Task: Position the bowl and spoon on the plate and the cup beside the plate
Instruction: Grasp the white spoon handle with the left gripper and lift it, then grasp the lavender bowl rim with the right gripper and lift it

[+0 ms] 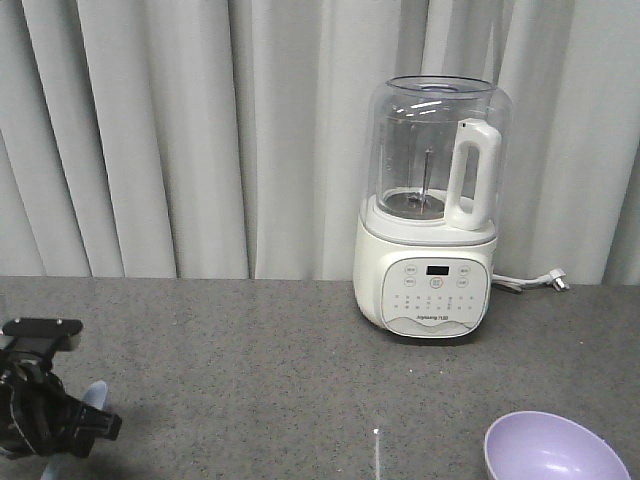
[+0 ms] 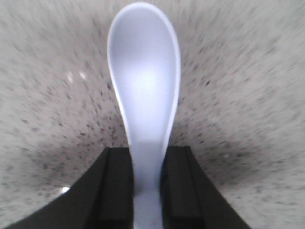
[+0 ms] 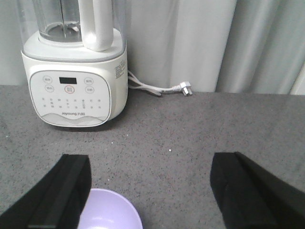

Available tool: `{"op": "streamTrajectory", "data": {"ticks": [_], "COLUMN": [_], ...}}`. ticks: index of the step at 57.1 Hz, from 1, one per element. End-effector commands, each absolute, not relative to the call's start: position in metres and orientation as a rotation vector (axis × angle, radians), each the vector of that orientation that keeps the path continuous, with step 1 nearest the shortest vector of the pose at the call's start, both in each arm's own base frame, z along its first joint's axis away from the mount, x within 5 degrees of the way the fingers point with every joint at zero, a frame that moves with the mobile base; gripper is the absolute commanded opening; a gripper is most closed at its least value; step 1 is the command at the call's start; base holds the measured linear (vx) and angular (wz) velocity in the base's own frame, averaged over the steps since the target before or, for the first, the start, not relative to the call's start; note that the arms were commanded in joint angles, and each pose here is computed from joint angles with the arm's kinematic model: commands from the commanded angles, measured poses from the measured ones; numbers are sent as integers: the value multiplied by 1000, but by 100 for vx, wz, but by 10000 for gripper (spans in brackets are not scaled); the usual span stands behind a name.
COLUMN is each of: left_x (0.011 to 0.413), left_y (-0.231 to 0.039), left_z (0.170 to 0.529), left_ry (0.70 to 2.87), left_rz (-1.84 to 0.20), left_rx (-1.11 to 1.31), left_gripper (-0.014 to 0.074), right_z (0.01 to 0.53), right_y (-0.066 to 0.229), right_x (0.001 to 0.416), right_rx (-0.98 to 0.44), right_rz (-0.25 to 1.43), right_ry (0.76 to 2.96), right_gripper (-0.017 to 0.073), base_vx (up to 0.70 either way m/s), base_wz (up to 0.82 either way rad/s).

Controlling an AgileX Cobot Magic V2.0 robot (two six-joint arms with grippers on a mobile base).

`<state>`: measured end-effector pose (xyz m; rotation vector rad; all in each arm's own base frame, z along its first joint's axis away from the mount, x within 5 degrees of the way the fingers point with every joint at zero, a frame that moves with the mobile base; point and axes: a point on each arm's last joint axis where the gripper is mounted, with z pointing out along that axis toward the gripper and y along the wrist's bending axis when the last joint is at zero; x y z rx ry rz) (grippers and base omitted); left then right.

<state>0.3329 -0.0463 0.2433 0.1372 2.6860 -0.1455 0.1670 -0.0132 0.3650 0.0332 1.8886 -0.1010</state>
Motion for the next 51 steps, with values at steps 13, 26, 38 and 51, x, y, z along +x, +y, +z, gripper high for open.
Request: {"op": "streamTrajectory", "data": {"ticks": [13,26,38,51], "left_x": [283,259,256,256], "left_y": [-44,-41,-41,-41], "left_z": [364,390,392,392], "left_ry": [2201,2111,2106,2106], "left_rz": [-204,-197,-198,-197], "left_rx": [108,130,130,130], "left_gripper": [-8,-8,-8,-6], "right_z": [329,297,279,246], "right_y": [-17,-17,-17,-18], "right_x": [202,245,273,292], "right_rx": [182,230,247,232], "right_rz": [-29,11,47,37], "right_ry": [2208,2435,2511,2611], "right_gripper": [551,536,523,433], "base_vx": [0,0,0,0], "base_wz": [0,0,0,0]}}
